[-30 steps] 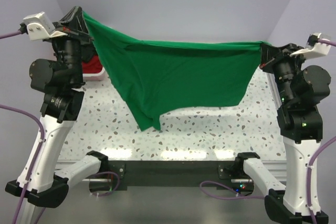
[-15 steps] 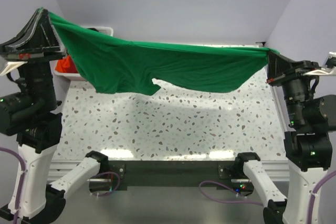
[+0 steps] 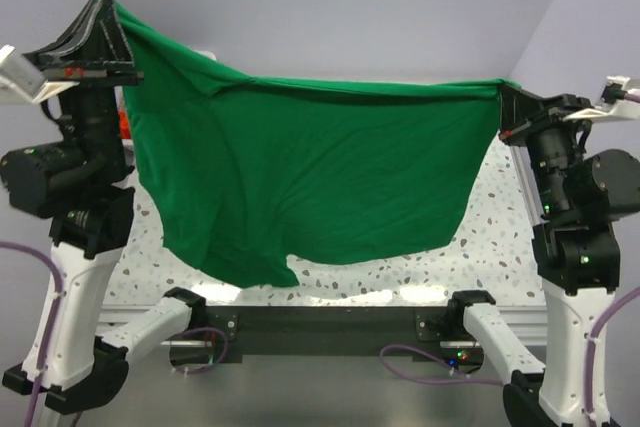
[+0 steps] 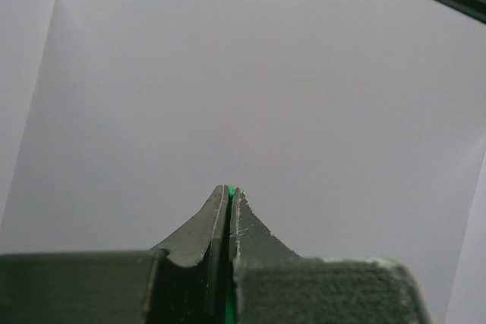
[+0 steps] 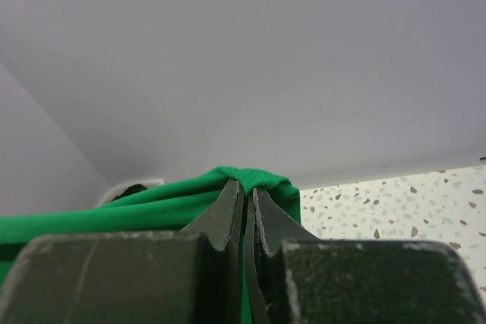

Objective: Fold and stack the t-shirts
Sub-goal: Flatten the tshirt out

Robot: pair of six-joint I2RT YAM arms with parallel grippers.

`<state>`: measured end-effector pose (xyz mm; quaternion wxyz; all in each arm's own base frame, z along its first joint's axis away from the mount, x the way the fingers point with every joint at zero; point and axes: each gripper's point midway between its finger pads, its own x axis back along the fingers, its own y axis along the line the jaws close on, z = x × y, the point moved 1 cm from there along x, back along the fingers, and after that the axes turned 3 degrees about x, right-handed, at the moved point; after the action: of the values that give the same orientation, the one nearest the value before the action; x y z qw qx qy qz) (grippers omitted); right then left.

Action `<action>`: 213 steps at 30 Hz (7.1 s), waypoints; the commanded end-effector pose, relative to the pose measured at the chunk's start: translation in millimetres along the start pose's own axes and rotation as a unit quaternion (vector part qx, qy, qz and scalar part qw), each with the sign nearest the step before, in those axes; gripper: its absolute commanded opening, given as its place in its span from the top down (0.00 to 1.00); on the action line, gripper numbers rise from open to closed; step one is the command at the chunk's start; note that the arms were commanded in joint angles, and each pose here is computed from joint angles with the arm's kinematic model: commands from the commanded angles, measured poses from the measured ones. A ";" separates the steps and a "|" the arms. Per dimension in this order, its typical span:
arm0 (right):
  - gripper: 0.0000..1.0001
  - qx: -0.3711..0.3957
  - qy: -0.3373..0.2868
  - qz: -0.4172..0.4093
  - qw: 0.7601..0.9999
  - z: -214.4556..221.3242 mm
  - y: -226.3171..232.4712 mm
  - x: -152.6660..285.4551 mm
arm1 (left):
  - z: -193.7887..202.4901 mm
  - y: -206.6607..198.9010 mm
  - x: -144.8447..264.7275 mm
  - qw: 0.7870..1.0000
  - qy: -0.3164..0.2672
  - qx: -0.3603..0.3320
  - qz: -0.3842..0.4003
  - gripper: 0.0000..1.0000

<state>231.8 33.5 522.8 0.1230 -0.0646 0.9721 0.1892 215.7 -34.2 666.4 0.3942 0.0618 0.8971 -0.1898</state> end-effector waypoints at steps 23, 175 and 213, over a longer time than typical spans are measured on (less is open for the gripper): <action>1.00 0.050 0.010 0.031 0.998 55.2 -47.0 -194.1 | 248.4 29.4 -162.7 0.981 0.093 -0.144 -0.093 1.00; 0.55 -0.105 0.470 0.245 0.841 385.3 -107.7 91.6 | 431.9 60.3 462.5 0.655 0.695 -0.111 -0.273 0.73; 0.56 -0.108 0.472 0.249 0.839 387.1 -109.2 95.9 | 430.5 76.7 470.6 0.640 0.694 -0.164 -0.286 0.73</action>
<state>232.6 74.5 100.7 -0.4275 0.0831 0.8617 0.2603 201.5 -157.1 26.9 -0.4361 -0.1287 0.8890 -0.0543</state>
